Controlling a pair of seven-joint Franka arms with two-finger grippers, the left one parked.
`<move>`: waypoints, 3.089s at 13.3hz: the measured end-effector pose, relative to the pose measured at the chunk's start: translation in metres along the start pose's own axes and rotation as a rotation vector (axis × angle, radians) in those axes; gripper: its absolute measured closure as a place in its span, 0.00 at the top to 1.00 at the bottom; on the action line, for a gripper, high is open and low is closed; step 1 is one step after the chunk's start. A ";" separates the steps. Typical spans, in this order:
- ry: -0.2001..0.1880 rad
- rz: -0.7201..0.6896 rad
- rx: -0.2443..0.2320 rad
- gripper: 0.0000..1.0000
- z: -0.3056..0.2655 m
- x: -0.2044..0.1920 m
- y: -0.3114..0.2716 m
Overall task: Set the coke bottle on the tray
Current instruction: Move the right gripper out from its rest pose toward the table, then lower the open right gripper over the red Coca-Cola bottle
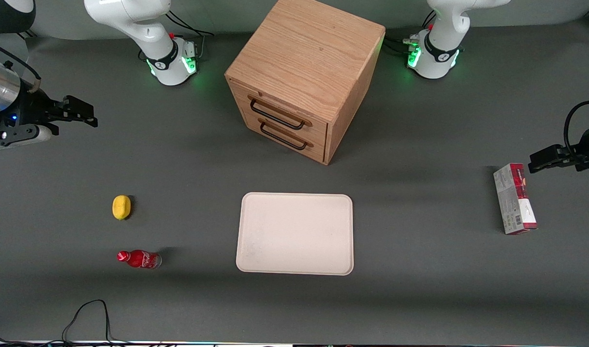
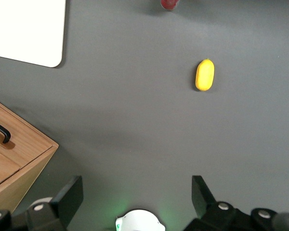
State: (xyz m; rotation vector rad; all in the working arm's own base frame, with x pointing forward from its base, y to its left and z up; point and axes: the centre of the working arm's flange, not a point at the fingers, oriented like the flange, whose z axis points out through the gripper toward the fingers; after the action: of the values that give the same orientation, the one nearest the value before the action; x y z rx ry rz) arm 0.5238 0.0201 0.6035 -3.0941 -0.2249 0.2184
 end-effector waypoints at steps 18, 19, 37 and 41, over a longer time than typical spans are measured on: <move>-0.007 -0.010 -0.010 1.00 -0.022 0.019 -0.009; -0.010 -0.006 -0.016 1.00 -0.025 0.033 -0.010; 0.172 0.083 -0.010 1.00 0.165 0.271 0.067; 0.174 0.070 -0.013 1.00 0.225 0.293 0.059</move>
State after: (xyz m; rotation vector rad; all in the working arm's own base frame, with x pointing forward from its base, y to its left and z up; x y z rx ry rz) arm 0.7870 0.0095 0.3387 -3.1132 -0.1134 -0.0515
